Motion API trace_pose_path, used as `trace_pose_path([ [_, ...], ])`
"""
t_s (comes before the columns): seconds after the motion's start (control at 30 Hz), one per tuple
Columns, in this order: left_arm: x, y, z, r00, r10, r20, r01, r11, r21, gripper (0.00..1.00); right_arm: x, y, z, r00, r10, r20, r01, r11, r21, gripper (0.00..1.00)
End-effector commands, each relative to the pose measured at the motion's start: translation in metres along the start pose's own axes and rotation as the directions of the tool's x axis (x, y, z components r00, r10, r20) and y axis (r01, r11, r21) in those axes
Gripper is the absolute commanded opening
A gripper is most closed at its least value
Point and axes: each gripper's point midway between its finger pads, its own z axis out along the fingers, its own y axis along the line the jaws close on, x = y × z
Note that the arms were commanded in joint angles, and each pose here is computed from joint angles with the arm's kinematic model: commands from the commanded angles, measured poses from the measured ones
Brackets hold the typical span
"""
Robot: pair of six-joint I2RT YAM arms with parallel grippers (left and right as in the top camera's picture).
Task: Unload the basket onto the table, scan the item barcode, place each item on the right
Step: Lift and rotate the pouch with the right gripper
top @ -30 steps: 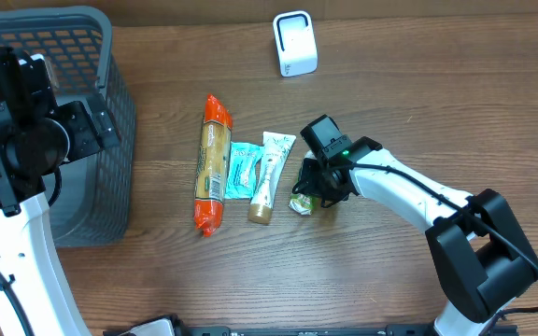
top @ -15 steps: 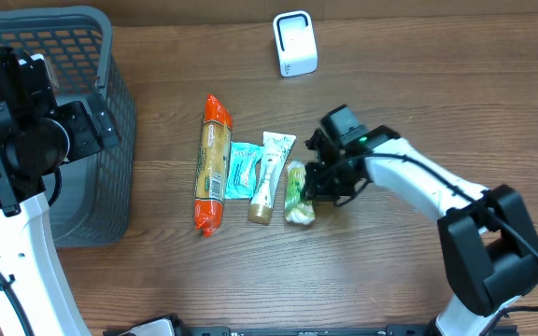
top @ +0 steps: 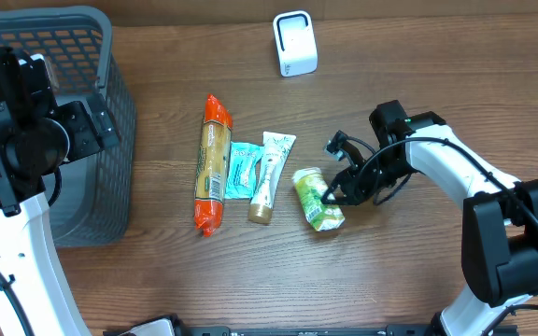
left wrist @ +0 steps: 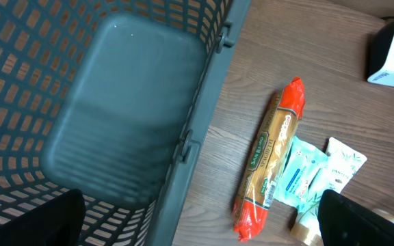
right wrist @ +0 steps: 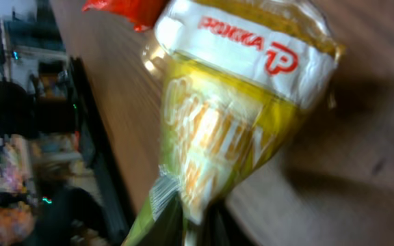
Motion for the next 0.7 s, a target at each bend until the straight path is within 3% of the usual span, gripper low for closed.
trace_pose_path([
  [0.0, 0.0, -0.001, 0.002, 1.0, -0.008, -0.004, 0.008, 1.0, 0.007, 1.0, -0.024, -0.007, -0.005, 0.997, 0.035, 0.071, -0.038, 0.998, 0.041, 0.24],
  [0.1, 0.0, -0.001, 0.002, 1.0, -0.008, -0.004, 0.008, 1.0, 0.007, 1.0, -0.036, -0.019, -0.007, 0.982, 0.146, 0.119, -0.157, 0.984, 0.087, 0.4],
  [0.3, 0.0, -0.001, 0.002, 1.0, -0.008, -0.004, 0.008, 1.0, 0.007, 1.0, -0.03, -0.001, -0.007, 0.974, 0.219, 0.054, -0.222, 0.973, 0.069, 0.39],
  [0.43, 0.0, -0.001, 0.002, 1.0, -0.008, -0.004, 0.008, 1.0, 0.007, 1.0, -0.012, 0.025, 0.013, 0.965, 0.25, -0.083, -0.24, 0.964, 0.118, 0.47],
  [0.67, 0.0, -0.001, 0.002, 1.0, -0.008, -0.004, 0.008, 1.0, 0.007, 1.0, 0.032, 0.039, 0.063, 0.892, 0.404, -0.204, -0.315, 0.878, 0.36, 0.47],
])
